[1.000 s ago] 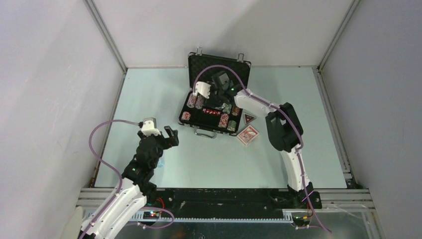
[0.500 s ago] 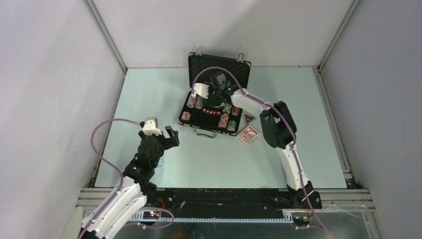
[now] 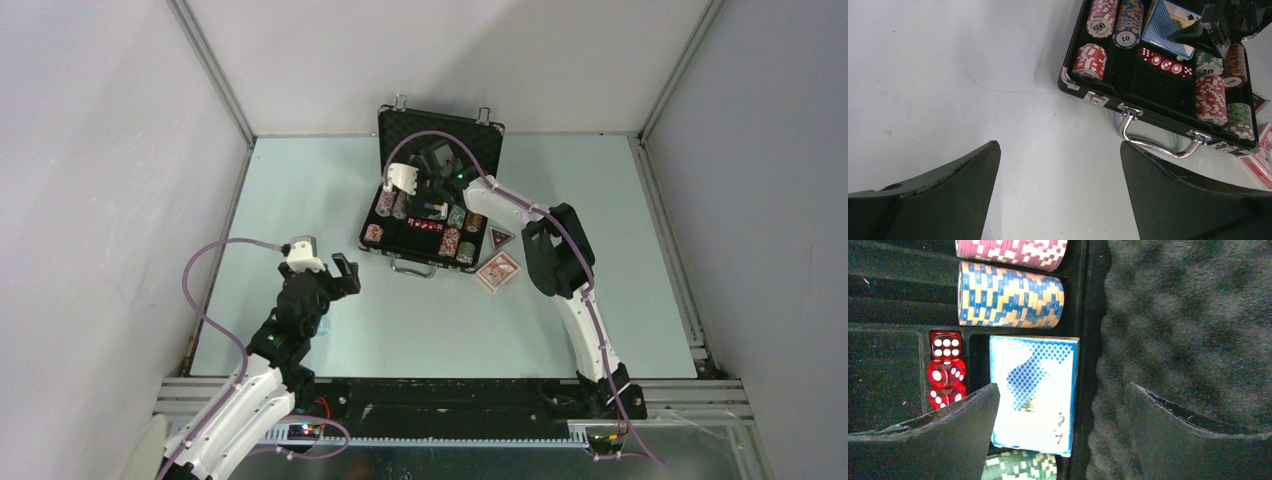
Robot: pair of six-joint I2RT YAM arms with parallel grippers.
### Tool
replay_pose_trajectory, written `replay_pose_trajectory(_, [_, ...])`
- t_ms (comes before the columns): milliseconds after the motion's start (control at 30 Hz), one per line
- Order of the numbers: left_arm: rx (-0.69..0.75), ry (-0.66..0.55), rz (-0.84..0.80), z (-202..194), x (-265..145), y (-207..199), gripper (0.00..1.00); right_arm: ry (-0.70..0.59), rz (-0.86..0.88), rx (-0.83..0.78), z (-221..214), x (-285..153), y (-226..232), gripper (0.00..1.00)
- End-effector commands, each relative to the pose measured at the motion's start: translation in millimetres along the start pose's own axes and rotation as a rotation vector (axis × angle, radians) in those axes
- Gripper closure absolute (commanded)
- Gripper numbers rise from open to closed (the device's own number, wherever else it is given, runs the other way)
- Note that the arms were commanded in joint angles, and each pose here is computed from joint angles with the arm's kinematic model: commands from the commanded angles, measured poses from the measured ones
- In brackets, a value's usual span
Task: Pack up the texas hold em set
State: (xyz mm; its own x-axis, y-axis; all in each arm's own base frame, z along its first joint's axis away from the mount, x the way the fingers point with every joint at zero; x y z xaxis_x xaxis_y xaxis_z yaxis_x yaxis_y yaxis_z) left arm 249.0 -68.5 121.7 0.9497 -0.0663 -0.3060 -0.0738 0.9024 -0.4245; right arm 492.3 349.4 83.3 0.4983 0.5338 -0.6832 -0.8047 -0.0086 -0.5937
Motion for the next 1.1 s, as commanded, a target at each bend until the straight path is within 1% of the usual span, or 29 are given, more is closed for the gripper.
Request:
replay_pose_trajectory(0, [0.008,-0.032,-0.018,10.0,0.7,-5.9,0.03,-0.069,-0.085,0.019,26.8,-17.1,-33.4,0.03])
replay_pose_trajectory(67, [0.007,-0.032,-0.020,9.8,0.5,-6.1,0.03,-0.074,-0.098,0.029,29.0,-21.0,-37.7,0.03])
replay_pose_trajectory(100, [0.008,-0.031,-0.021,9.7,0.5,-6.2,0.03,-0.074,-0.109,0.040,30.0,-21.7,-39.8,0.04])
replay_pose_trajectory(167, [0.006,-0.034,-0.021,10.6,0.4,-6.3,0.03,-0.077,-0.127,0.064,29.1,-23.4,-45.5,0.11])
replay_pose_trajectory(200, [0.006,-0.035,-0.021,10.8,0.4,-6.5,0.03,-0.071,-0.140,0.089,26.4,-23.5,-47.8,0.22])
replay_pose_trajectory(233, [0.006,-0.035,-0.021,10.6,0.4,-6.3,0.03,-0.075,-0.162,0.099,26.6,-23.8,-53.1,0.29])
replay_pose_trajectory(267, [0.006,-0.035,-0.021,10.9,0.3,-6.5,0.03,-0.066,-0.174,0.116,23.1,-22.9,-55.2,0.43])
replay_pose_trajectory(300, [0.006,-0.036,-0.022,11.2,0.2,-6.6,0.03,-0.067,-0.187,0.122,22.0,-22.6,-58.2,0.49])
replay_pose_trajectory(333, [0.006,-0.036,-0.022,11.0,0.2,-6.7,0.03,-0.056,-0.200,0.136,18.1,-21.6,-59.9,0.57])
replay_pose_trajectory(367, [0.006,-0.036,-0.021,10.9,0.3,-6.4,0.03,-0.057,-0.215,0.143,17.4,-21.2,-63.2,0.61])
replay_pose_trajectory(400, [0.006,-0.035,-0.020,10.6,0.3,-6.2,0.03,-0.049,-0.224,0.158,13.7,-20.0,-64.3,0.68])
replay_pose_trajectory(500, [0.006,-0.035,-0.020,10.8,0.4,-6.2,0.03,-0.053,-0.238,0.178,9.9,-18.0,-67.8,0.74])
replay_pose_trajectory(633, [0.007,-0.034,-0.016,10.8,0.8,-5.8,0.03,-0.025,-0.217,0.161,2.9,-8.9,-60.8,0.82])
replay_pose_trajectory(833, [0.005,-0.037,-0.016,11.1,0.4,-5.6,0.03,0.042,-0.127,0.122,-11.6,7.8,-29.9,1.00])
replay_pose_trajectory(967, [0.008,-0.033,-0.016,10.2,0.7,-5.4,0.03,0.072,-0.070,0.107,-18.5,17.3,0.6,1.00])
replay_pose_trajectory(1067, [0.008,-0.032,-0.016,10.1,0.8,-5.6,0.03,0.073,-0.057,0.101,-17.4,22.5,14.5,1.00])
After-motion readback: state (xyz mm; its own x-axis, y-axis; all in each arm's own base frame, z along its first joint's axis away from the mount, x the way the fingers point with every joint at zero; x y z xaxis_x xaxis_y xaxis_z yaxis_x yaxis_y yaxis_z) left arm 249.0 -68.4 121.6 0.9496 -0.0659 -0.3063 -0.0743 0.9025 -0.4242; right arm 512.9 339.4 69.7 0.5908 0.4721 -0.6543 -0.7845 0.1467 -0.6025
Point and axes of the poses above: each gripper's point midway between its finger pads, its own x axis out along the fingers, its own y axis along the line the jaws close on, z = x × y, the point moved 1 cm from there along -x, back along the fingers, and after that the axes turned 11 degrees about -x, right-handed, at the moved point
